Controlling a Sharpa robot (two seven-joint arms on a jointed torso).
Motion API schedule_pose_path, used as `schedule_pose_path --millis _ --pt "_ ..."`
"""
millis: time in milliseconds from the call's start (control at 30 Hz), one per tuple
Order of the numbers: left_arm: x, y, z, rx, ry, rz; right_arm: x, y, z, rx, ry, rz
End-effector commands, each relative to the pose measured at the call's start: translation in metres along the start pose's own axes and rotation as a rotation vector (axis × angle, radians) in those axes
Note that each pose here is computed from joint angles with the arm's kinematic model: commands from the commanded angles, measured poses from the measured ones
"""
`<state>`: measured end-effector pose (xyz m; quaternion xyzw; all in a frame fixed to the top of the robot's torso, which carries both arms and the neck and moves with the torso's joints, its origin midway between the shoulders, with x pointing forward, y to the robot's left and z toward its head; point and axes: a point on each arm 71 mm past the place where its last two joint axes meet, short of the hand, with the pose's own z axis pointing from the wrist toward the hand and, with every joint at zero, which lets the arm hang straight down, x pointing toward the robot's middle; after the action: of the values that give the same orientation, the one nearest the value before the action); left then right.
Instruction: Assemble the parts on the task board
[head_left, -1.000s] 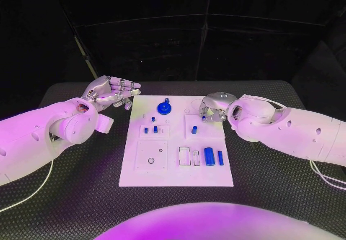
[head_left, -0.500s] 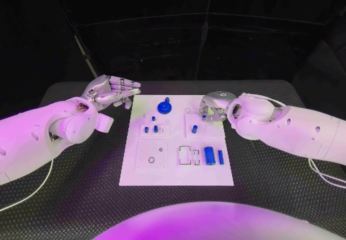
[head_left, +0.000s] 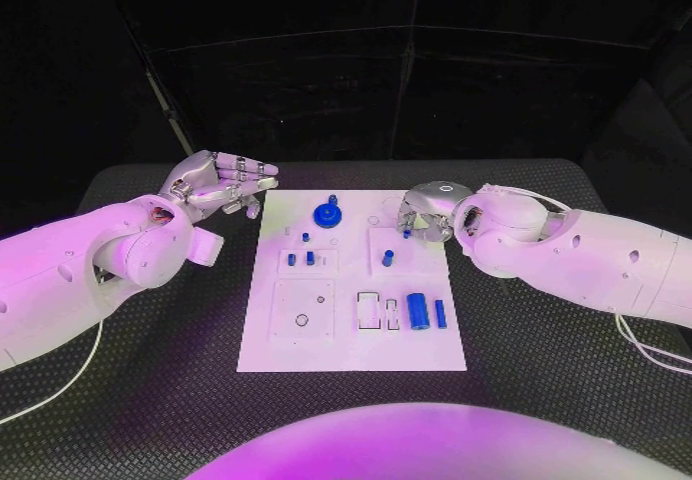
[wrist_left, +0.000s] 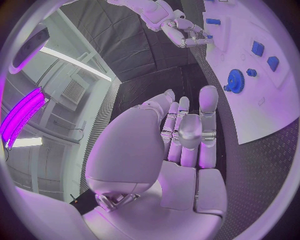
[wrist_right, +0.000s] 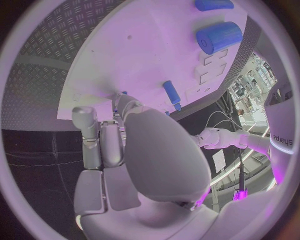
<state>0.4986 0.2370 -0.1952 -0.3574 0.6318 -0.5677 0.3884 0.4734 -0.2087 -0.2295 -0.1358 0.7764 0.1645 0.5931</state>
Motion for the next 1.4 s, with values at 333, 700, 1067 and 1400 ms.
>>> schedule_pose_path --millis 333,700,1067,1400 --pt "-0.0021 -0.0009 -0.0012 0.005 -0.001 -0.006 0.0095 -0.0001 -0.0021 0.005 0.028 0.003" --pt "-0.0031 -0.0004 -0.0015 0.003 -0.006 -0.005 0.0104 0.0011 -0.0023 0.003 0.044 0.033" --pt "-0.0034 0.0001 -0.0017 0.0 -0.006 -0.005 0.0105 -0.0013 -0.0028 0.022 0.044 0.024" --pt "-0.0039 0.0007 -0.0017 -0.002 -0.008 -0.005 0.0106 0.0006 -0.0026 0.008 0.047 0.027"
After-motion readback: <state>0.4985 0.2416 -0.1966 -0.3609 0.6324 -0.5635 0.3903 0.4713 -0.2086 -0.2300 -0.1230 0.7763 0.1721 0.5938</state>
